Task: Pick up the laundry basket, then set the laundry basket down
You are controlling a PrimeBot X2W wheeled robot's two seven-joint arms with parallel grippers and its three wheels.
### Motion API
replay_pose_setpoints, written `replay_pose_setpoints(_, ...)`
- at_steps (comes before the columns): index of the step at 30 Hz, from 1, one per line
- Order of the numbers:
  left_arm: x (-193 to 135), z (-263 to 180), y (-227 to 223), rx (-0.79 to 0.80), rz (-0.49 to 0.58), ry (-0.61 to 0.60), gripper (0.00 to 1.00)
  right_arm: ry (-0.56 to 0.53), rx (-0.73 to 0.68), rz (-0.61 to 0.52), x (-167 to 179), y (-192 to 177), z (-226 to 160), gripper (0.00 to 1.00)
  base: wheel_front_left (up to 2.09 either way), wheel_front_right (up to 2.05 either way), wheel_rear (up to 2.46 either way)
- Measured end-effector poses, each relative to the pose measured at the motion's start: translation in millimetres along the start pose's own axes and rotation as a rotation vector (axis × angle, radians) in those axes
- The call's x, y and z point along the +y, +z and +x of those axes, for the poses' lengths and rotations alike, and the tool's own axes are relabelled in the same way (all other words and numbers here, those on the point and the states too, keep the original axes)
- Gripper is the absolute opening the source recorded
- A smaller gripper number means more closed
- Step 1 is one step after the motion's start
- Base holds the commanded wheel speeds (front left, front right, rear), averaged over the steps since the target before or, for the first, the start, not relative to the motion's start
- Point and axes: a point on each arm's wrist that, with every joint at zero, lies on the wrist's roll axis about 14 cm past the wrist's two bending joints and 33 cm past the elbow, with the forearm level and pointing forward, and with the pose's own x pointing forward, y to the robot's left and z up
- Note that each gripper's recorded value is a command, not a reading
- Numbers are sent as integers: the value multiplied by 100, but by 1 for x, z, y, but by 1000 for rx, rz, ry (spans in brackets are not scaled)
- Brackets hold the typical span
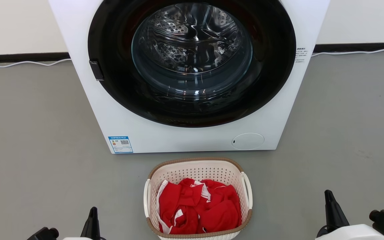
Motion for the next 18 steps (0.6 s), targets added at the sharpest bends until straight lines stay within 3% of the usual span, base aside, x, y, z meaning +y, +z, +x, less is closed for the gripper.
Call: replay_pose_setpoints(18, -5, 4, 5, 13, -187, -15, 0, -1, -9, 219, 4, 8, 6, 0, 0, 0, 0)
